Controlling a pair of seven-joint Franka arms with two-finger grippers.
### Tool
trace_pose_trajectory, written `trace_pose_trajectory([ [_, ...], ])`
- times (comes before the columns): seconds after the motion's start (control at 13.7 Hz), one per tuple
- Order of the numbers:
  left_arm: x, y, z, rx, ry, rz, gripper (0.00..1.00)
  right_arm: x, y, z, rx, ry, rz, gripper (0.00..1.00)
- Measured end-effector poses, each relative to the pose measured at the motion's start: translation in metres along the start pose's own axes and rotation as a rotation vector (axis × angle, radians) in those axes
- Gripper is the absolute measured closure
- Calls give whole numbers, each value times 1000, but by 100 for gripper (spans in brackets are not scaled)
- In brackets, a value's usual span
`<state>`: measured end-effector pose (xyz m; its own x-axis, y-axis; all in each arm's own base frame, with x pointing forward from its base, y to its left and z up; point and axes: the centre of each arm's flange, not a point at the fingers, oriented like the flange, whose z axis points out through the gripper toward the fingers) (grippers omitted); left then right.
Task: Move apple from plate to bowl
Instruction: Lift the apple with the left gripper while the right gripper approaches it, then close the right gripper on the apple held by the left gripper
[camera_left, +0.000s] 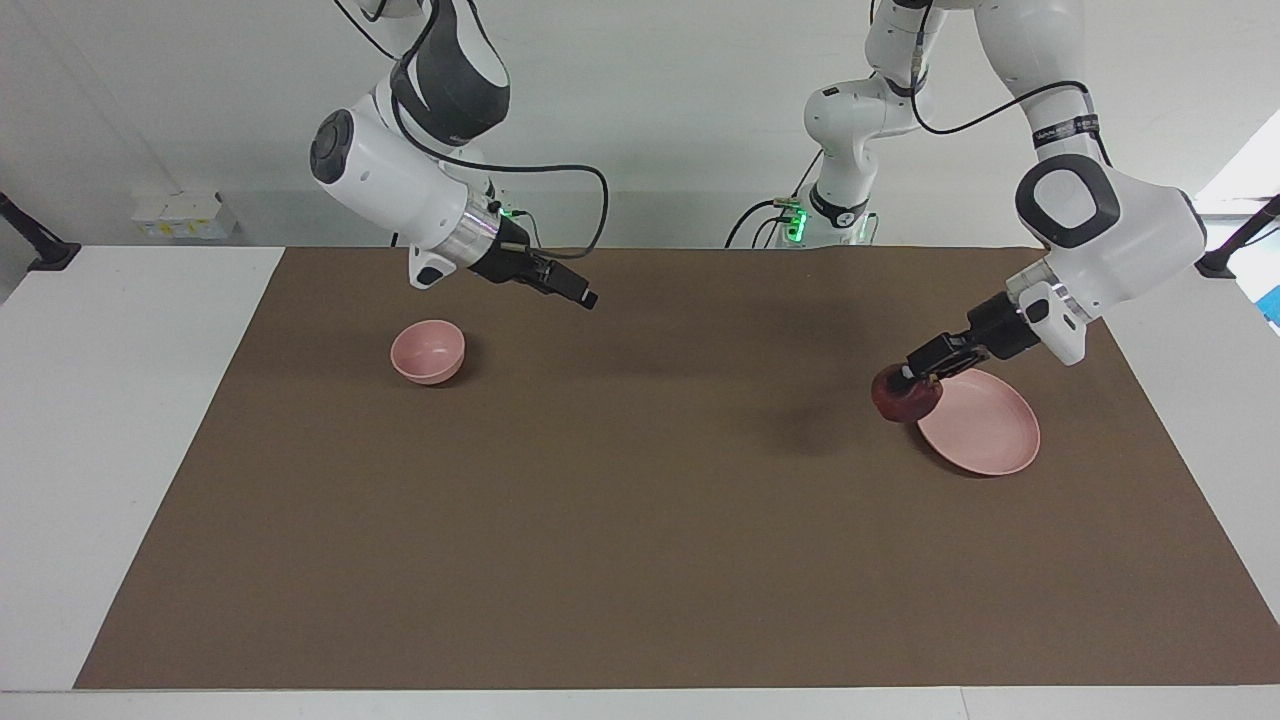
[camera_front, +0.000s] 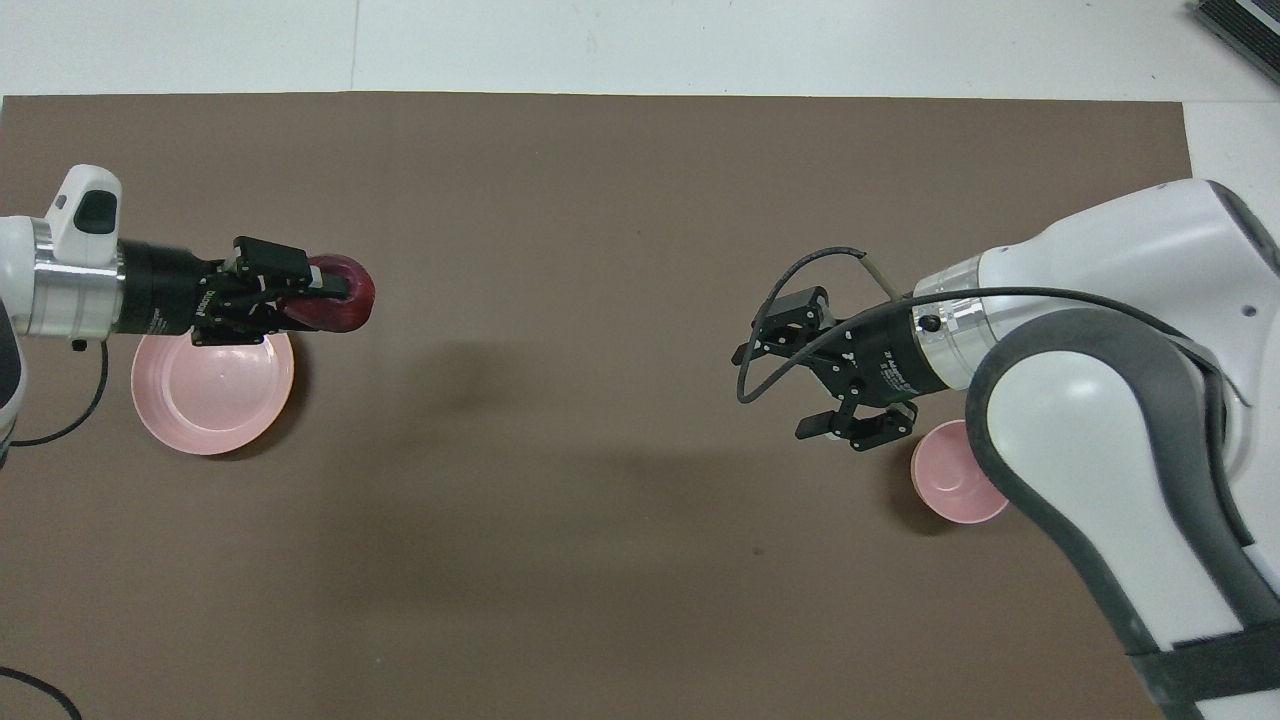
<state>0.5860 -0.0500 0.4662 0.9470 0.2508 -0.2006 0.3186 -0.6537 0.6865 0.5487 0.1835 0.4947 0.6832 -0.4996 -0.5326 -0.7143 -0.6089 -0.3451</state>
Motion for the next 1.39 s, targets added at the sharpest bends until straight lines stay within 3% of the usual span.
trace_pose_trajectory([
  [0.29,-18,22,2,-147,-93,-35,36,0,-23,21,133,-27,243,0],
  [0.51,-36,51,23,-243,-148,-62,36,-16,-45,47,180,-55,385,0],
  [0.73,-58,82,52,-249,-177,-89,36,-31,-70,64,207,-68,482,0],
  [1.02,-88,123,102,-229,-137,-123,36,-47,-90,82,251,-46,539,0],
  [1.39,-108,134,115,-214,-127,-125,36,-44,-90,82,257,-48,567,0],
])
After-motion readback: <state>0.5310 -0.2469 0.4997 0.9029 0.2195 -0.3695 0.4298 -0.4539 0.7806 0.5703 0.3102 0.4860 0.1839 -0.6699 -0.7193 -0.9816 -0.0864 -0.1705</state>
